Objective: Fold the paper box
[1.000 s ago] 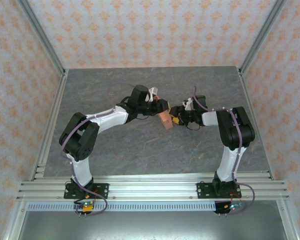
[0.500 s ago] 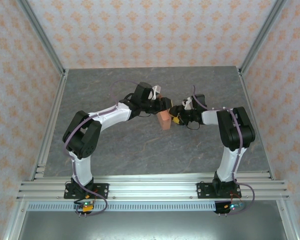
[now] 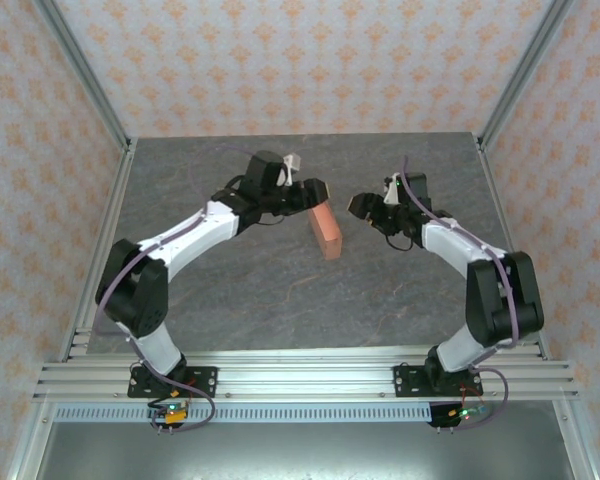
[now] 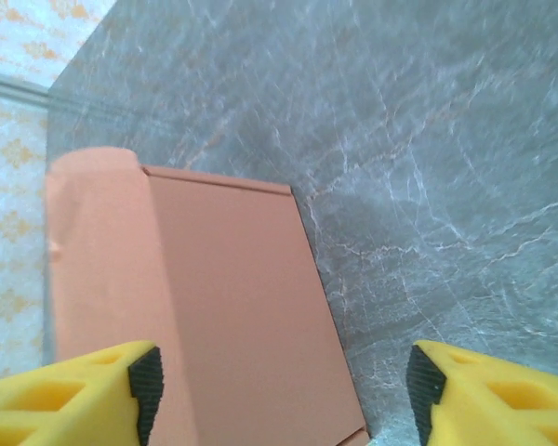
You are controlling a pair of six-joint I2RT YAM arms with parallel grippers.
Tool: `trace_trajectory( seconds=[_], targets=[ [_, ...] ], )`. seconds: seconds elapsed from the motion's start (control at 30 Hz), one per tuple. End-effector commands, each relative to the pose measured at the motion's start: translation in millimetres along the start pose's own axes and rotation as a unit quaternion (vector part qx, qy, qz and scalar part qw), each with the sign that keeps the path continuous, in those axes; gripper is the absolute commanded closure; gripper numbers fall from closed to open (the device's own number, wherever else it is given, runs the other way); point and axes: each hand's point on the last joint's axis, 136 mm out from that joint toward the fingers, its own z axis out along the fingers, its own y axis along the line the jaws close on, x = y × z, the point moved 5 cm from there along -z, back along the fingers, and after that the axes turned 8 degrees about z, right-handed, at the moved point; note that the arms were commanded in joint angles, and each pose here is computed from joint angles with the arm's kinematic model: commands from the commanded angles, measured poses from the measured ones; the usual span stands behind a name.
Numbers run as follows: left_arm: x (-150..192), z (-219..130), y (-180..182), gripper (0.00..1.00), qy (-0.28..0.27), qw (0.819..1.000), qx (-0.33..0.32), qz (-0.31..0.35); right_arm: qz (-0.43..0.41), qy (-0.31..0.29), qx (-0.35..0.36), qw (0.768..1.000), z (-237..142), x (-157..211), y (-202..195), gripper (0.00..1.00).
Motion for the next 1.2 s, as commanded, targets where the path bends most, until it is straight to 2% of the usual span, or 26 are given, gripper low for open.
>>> trace_trajectory(
  seconds=[0.0, 0.1, 0.27, 0.57, 0.77, 0.93, 1.03, 1.17],
  targets=[
    [-7.9, -38.8, 29.7, 0.24, -0.035, 0.992, -0.117, 0.002, -0.077, -0.046, 0.073, 0.993, -22.1, 1.0, 25.3, 0.22],
    [-9.4, -67.4, 56.0, 0.2, -0.052, 0.977, -0.205, 0.002, -0.119, -0.047, 0.098, 0.987, -22.7, 7.0, 47.6, 0.2],
    [-2.5, -102.2, 94.3, 0.17, -0.073, 0.96, -0.269, -0.033, -0.174, -0.028, 0.142, 0.974, -1.7, 17.3, 67.1, 0.18],
    [17.2, -128.4, 110.5, 0.17, -0.074, 0.949, -0.305, -0.025, -0.219, 0.062, 0.183, 0.957, 44.2, 37.9, 76.0, 0.17],
    [22.3, -135.0, 114.8, 0.16, -0.077, 0.946, -0.315, -0.021, -0.23, 0.078, 0.199, 0.949, 60.7, 42.8, 74.5, 0.19],
    [23.0, -134.5, 115.8, 0.16, -0.076, 0.945, -0.316, -0.02, -0.253, 0.092, 0.234, 0.934, 77.6, 43.3, 59.9, 0.25],
    [23.6, -134.9, 116.4, 0.16, -0.072, 0.945, -0.318, -0.02, -0.266, 0.125, 0.223, 0.929, 82.5, 51.4, 59.5, 0.33],
    [21.7, -138.6, 113.7, 0.16, -0.073, 0.945, -0.317, -0.011, -0.315, 0.161, 0.165, 0.921, 73.4, 62.5, 73.4, 0.39]
  ],
)
